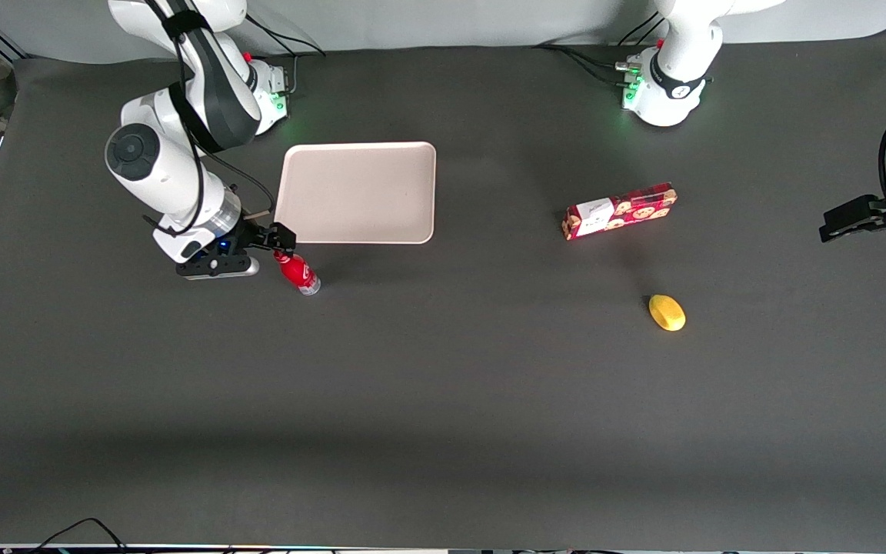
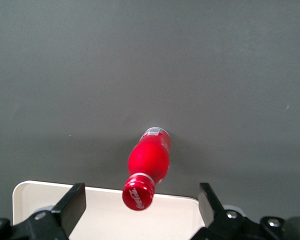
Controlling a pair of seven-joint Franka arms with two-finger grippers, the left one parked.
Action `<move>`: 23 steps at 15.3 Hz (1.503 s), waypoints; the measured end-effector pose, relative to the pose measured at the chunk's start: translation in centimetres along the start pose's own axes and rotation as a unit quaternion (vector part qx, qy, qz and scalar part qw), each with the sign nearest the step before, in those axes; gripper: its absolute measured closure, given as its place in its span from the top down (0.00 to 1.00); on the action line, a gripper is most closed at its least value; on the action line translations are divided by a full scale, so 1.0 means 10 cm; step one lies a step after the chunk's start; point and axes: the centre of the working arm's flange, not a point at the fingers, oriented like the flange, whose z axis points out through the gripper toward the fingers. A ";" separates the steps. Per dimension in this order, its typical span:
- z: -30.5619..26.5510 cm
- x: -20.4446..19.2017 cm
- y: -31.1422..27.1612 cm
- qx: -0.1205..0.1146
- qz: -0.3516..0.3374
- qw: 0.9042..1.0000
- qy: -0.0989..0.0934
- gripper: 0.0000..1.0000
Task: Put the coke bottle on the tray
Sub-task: 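Move the open right gripper down over the red Coca-Cola bottle, then close the right gripper around the bottle's neck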
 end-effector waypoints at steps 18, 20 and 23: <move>0.51 -0.12 -0.08 -0.022 -0.006 1.000 -0.012 0.44; 0.50 -0.11 -0.07 -0.024 -0.008 1.000 -0.010 0.33; 0.50 -0.12 -0.09 -0.027 -0.013 1.000 -0.009 0.33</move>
